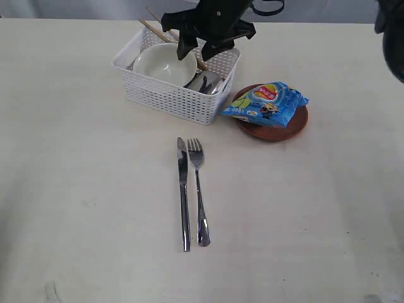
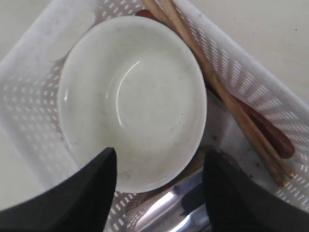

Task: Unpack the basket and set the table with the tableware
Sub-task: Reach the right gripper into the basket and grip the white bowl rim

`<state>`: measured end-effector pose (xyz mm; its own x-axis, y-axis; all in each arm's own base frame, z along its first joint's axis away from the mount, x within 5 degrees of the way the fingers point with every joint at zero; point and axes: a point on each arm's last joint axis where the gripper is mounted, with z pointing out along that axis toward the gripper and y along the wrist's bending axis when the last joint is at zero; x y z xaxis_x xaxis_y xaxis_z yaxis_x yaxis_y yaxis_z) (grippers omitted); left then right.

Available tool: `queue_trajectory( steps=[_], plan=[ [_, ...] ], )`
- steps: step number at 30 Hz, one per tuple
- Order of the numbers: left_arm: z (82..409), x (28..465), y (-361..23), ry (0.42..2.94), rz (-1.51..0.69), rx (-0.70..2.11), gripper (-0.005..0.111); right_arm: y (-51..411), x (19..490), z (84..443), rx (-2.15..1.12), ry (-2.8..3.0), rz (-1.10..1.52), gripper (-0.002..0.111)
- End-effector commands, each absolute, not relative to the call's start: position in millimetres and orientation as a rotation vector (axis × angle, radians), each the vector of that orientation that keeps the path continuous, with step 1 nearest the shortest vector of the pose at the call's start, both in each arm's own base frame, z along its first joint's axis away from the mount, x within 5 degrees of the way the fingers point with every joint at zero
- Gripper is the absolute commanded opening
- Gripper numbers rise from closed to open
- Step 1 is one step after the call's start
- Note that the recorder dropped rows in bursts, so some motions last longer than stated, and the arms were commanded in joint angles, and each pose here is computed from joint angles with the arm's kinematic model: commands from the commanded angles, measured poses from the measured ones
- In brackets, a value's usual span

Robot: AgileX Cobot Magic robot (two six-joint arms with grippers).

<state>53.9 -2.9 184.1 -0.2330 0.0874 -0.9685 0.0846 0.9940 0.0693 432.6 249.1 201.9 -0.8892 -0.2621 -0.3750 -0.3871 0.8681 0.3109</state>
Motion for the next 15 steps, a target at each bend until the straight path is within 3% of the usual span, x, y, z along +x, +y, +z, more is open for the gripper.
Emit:
queue_trajectory(
  steps=[1, 9, 15],
  plan=[
    [184.2, 53.9, -2.6, 1.8, 0.009, 0.127, 0.0, 249.5, 439.8, 186.3, -0.47, 2.727, 0.508, 0.051],
    [184.2, 53.9, -2.6, 1.8, 0.009, 0.127, 0.0, 255.1, 441.8, 165.9, -0.475, 2.743, 0.509, 0.05],
    [184.2, 53.9, -2.6, 1.8, 0.009, 0.127, 0.0, 255.4, 442.1, 166.1, -0.471, 2.738, 0.514, 0.025]
  ],
)
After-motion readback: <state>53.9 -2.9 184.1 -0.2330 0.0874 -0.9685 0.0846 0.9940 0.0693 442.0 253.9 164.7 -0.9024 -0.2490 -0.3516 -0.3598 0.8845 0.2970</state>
